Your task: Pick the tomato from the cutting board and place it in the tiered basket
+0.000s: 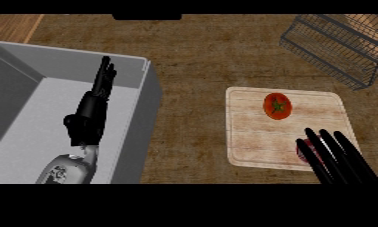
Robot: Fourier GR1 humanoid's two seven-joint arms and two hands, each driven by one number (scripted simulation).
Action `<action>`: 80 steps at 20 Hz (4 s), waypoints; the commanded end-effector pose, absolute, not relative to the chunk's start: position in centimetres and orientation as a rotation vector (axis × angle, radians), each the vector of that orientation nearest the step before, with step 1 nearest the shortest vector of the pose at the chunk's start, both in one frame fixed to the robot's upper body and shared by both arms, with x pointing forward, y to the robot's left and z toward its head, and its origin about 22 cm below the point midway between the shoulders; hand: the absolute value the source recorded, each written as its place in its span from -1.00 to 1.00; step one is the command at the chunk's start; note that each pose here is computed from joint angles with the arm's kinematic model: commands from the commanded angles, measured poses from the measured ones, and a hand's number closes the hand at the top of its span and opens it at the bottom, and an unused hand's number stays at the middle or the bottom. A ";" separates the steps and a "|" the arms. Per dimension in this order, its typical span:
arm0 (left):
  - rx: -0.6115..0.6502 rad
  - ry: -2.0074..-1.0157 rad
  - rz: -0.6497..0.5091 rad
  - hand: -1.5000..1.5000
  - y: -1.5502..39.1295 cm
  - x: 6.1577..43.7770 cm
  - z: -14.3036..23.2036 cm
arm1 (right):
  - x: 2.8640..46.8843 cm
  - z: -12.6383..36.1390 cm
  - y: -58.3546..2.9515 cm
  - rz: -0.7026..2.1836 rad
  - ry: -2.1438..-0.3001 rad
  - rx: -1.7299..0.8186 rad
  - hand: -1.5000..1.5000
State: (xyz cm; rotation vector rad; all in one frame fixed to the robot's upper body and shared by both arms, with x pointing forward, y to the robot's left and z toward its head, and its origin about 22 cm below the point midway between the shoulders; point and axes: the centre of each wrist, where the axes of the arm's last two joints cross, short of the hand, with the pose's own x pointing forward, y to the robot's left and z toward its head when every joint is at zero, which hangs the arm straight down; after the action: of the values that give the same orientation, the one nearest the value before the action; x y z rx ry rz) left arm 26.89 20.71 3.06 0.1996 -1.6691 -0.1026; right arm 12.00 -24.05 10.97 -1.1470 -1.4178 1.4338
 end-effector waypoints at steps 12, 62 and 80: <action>0.203 -1.663 -0.107 0.00 21.8 26.5 4.3 | 14.5 8.6 -22.5 1.543 -1.409 -1.322 -1.00; 0.202 -1.669 -0.116 0.00 20.5 27.5 3.0 | 25.7 2.2 -25.1 1.486 -1.329 -1.176 -1.00; 0.188 -1.656 -0.116 0.00 20.1 27.5 1.8 | 26.3 -0.7 -24.2 1.418 -1.508 -1.226 1.00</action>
State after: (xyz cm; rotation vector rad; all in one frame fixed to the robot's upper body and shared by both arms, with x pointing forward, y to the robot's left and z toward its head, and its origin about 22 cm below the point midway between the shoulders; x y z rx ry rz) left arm 26.70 20.36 3.40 0.1868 -1.6707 -0.1051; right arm 25.95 -24.18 -0.05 -1.1642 -1.4495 1.4186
